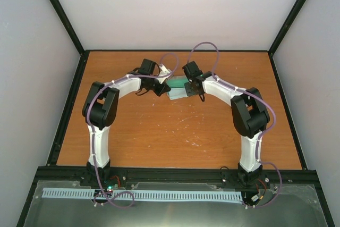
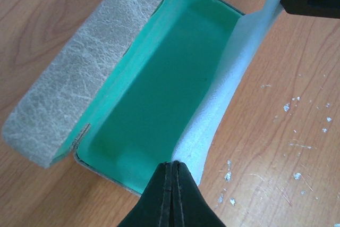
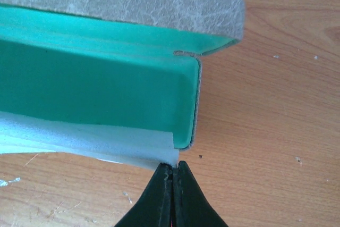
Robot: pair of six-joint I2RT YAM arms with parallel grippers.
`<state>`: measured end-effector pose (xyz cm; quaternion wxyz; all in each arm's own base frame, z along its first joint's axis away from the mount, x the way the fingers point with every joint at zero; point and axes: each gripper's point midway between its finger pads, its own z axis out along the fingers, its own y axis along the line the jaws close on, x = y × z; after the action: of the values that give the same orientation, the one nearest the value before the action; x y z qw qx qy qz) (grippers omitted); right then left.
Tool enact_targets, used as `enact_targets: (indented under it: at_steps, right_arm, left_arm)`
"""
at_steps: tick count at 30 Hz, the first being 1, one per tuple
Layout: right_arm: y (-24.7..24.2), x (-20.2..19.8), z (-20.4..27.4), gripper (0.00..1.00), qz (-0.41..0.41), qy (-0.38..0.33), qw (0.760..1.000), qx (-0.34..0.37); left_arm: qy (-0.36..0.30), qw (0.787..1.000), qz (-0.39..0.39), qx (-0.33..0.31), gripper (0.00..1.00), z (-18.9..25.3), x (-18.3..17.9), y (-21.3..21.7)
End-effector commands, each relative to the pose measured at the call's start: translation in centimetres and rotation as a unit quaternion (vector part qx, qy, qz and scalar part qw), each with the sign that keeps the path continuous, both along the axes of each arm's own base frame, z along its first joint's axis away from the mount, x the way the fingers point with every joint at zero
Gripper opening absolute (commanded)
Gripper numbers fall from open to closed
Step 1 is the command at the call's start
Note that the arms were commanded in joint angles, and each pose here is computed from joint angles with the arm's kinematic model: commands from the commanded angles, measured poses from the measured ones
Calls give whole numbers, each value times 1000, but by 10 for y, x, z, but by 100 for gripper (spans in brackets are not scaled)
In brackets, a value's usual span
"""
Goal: Organize the sunglasses
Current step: Place the glasses cleaning cloth in the sunglasses case.
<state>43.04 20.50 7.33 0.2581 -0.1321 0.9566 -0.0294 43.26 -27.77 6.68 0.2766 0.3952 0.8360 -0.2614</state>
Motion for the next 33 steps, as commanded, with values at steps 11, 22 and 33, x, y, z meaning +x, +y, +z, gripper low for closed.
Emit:
enact_targets:
  at_steps: [11, 22, 33]
  right_arm:
    - [-6, 20, -6, 3, 0, 0, 1000, 3]
    - [-8, 37, -7, 3, 1, -6, 1000, 3]
    - [-8, 47, -17, 3, 15, 6, 1000, 1]
  left_arm:
    - [-26, 1000, -3, 6, 0, 8, 24, -8]
    - [-29, 999, -3, 18, 0, 1, 37, -10]
    - [-34, 999, 6, 22, 0, 0, 42, -10]
